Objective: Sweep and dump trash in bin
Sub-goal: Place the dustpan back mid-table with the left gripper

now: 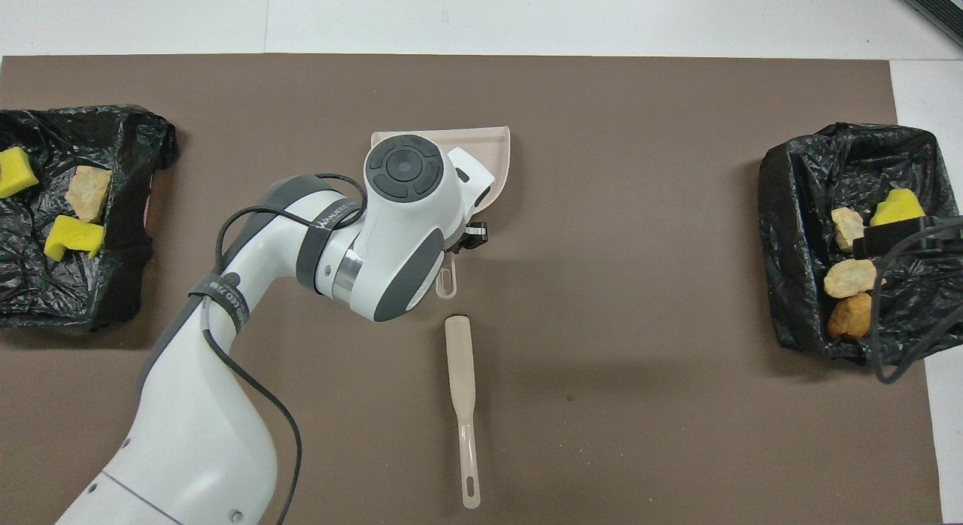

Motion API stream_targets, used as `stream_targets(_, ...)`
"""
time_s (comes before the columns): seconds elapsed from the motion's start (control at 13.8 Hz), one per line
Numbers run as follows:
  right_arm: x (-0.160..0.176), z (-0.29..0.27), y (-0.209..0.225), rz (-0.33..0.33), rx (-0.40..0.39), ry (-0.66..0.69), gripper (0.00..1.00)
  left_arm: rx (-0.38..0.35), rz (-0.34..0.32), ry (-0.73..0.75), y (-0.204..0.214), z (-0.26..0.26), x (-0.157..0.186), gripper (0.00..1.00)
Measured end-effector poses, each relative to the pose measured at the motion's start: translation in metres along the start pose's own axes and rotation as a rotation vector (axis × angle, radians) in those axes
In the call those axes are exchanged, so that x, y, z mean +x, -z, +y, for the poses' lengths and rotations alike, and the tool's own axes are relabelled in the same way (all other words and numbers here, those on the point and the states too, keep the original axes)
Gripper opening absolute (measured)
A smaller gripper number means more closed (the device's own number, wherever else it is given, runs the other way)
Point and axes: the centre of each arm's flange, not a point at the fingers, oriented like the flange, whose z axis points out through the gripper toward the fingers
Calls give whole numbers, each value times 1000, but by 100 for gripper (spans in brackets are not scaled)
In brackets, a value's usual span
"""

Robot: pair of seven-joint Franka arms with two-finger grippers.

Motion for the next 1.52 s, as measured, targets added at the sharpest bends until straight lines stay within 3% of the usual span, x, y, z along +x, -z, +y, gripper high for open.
stream_targets(0.58, -3, -4, 5, 10, 0, 7, 100, 3, -9, -15, 1, 10, -4, 31)
stream_targets(0.73, -3, -5, 5, 10, 0, 9, 100, 6, -14, -37, 12, 10, -7, 37)
stream_targets(0.8, -3, -5, 5, 10, 0, 9, 100, 9, -17, -60, 22, 9, -10, 44)
stream_targets(1.16, -3, -5, 5, 10, 0, 9, 100, 60, -74, -153, 92, -25, -25, 57)
stream_targets(1.38, -3, -6, 5, 10, -1, 11, 100, 51, -39, -192, 158, -76, -22, 60)
stream_targets(1.52, -3, -7, 5, 10, -1, 12, 100, 64, -18, -236, 214, -132, -27, 76)
